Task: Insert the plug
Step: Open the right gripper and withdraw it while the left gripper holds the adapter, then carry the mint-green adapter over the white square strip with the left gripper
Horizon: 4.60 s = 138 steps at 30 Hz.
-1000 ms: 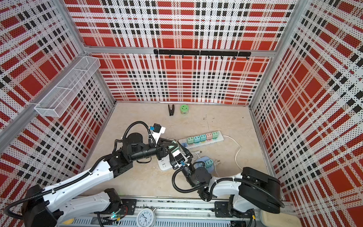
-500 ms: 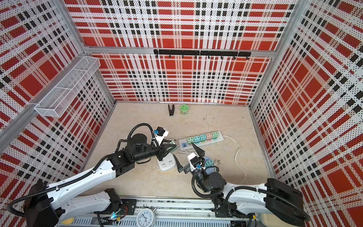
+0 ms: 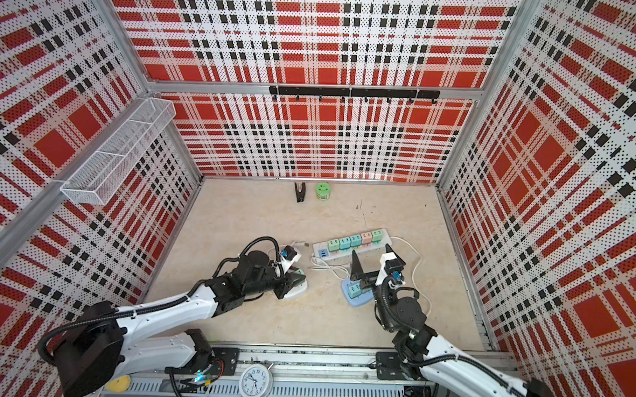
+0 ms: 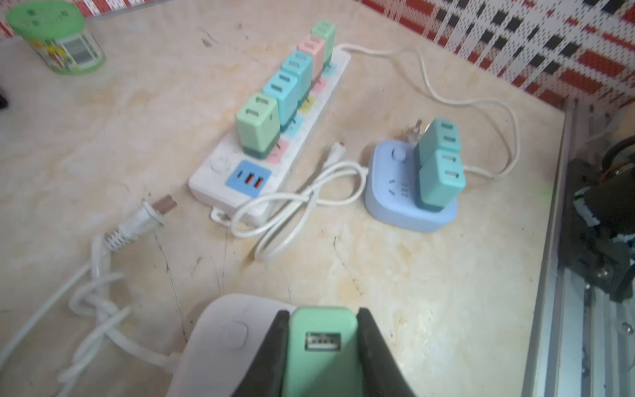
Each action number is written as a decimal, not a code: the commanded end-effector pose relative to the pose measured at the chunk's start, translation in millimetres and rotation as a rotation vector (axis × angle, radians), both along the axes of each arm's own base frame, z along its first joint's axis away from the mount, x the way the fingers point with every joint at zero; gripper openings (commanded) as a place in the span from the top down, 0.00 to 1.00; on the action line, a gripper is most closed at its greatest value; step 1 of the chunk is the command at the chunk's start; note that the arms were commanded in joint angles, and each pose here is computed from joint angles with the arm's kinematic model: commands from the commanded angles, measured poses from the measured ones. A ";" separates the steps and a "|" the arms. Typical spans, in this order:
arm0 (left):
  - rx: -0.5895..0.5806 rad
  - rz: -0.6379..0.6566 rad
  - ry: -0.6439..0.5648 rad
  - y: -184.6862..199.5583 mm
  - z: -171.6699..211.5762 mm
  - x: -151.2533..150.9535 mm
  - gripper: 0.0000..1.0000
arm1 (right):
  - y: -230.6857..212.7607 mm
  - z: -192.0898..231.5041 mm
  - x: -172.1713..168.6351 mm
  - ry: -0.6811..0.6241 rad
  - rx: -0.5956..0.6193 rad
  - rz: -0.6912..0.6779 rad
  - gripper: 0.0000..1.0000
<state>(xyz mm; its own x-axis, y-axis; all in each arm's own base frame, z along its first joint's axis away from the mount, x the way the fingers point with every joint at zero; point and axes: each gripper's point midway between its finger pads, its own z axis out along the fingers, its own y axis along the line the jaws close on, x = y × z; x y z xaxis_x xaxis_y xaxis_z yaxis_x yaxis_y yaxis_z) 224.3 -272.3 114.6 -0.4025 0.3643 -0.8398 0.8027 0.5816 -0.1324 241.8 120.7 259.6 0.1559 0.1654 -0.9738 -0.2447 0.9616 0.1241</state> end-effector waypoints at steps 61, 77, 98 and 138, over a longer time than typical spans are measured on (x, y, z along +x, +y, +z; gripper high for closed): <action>-0.006 0.055 -0.141 3.8 -39.1 30.4 1.00 | -45.6 -75.9 20.1 0.194 -0.026 -0.175 0.00; 0.026 -0.009 -0.121 -7.1 -57.5 14.9 1.00 | -45.7 -76.9 20.6 0.197 -0.023 -0.173 0.00; 0.076 -0.020 -0.149 -4.9 -83.7 0.6 1.00 | -44.0 -79.8 21.7 0.208 -0.023 -0.166 0.00; 0.161 0.024 -0.067 -3.5 -120.7 7.3 1.00 | -48.1 -79.1 23.0 0.217 -0.005 -0.188 0.00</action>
<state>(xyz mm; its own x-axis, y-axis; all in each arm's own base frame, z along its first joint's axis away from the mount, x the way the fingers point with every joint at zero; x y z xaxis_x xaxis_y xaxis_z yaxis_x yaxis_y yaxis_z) 255.4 -306.4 66.0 -0.1907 0.2943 -0.9365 0.7924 0.6093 0.0302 263.5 75.8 166.9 -0.0661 0.1081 -0.9919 -0.0455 0.9928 0.1112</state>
